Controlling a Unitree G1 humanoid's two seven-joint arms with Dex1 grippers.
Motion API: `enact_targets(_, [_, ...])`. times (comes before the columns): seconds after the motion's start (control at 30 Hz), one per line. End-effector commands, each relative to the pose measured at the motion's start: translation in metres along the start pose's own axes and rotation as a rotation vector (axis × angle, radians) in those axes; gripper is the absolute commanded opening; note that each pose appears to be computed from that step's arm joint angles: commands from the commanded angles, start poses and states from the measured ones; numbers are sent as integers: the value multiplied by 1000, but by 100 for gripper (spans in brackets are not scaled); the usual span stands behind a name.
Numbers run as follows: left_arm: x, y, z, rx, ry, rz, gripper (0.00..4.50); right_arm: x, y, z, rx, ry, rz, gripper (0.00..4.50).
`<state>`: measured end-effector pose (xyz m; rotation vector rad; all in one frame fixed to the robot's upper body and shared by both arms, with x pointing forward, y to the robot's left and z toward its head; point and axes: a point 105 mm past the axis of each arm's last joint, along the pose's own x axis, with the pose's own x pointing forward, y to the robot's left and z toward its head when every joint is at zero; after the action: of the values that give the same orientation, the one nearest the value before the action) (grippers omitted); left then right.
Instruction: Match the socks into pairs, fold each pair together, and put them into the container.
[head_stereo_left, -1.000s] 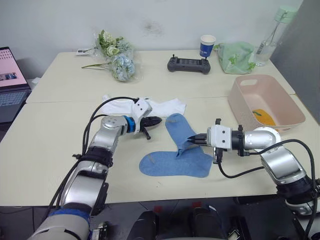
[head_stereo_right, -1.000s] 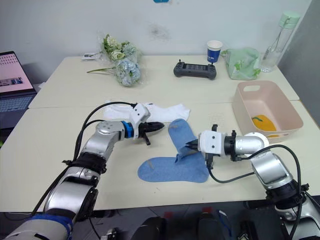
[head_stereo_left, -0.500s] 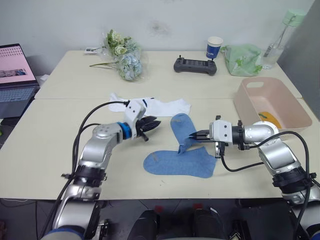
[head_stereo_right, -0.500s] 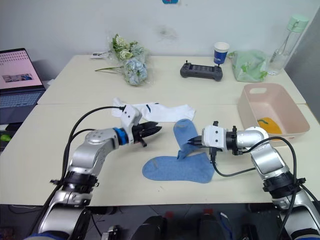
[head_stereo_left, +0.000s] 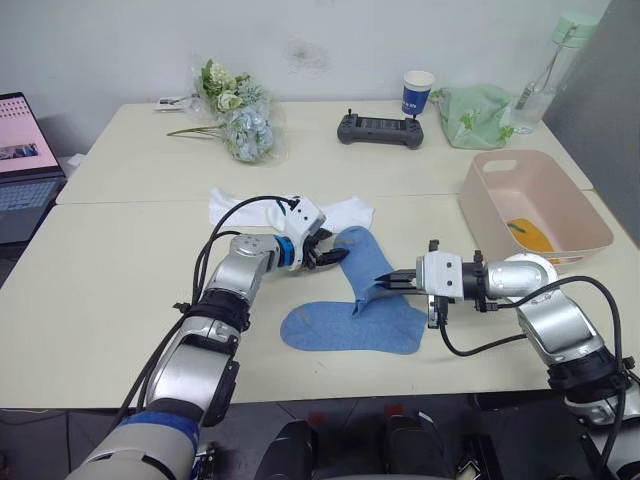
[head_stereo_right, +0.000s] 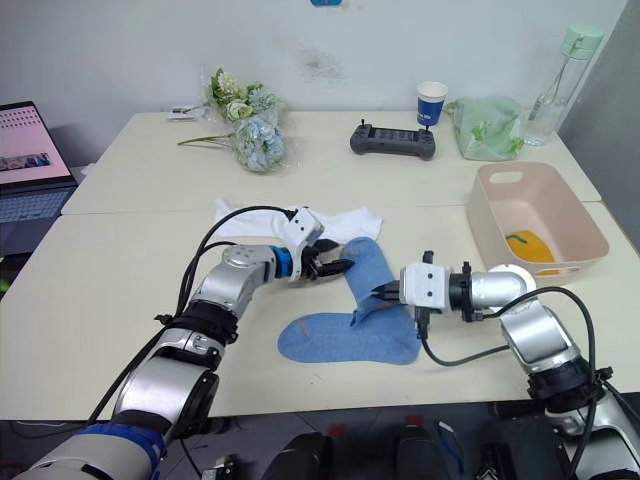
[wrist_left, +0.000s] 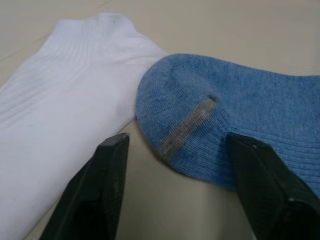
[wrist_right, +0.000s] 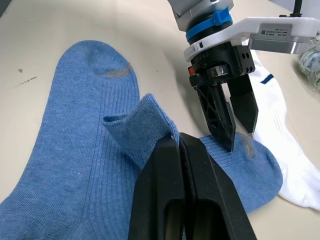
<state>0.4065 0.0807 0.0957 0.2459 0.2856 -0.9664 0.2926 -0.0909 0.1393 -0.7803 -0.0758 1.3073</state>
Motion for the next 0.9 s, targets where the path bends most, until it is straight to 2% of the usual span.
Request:
enact_targets(0.03, [2, -1, 15, 68, -21, -23, 190, -2, -4, 12, -32, -29, -29, 0])
enact_targets(0.2, [1, -2, 12, 79, -16, -31, 24, -2, -5, 12, -32, -28, -35, 0])
enact_targets(0.23, [0, -2, 11, 78, -17, -32, 4, -2, -5, 12, -32, -28, -36, 0])
enact_targets(0.4, [-1, -2, 12, 62, -37, -25, 4, -1, -4, 12, -28, -29, -36, 0])
enact_targets(0.5, [-4, 4, 14, 40, -68, 32, 4, -1, -3, 10, -29, -23, -36, 0])
enact_targets(0.57, [-16, 5, 17, -10, -110, 59, 4, -4, -7, 7, -34, -12, -57, 0])
enact_targets(0.67, [-42, 2, 12, -61, -118, 94, 4, -8, -15, 1, -64, 10, -88, 0])
enact_targets(0.77, [-76, -21, -7, -144, -77, 134, 4, -11, -24, -13, -64, 31, -112, 0])
enact_targets(0.83, [-89, -42, -15, -207, -58, 152, 4, -10, -32, -21, -56, 28, -126, 0])
enact_targets(0.9, [-97, -51, -17, -273, -57, 196, 4, -10, -36, -27, -46, 22, -126, 0])
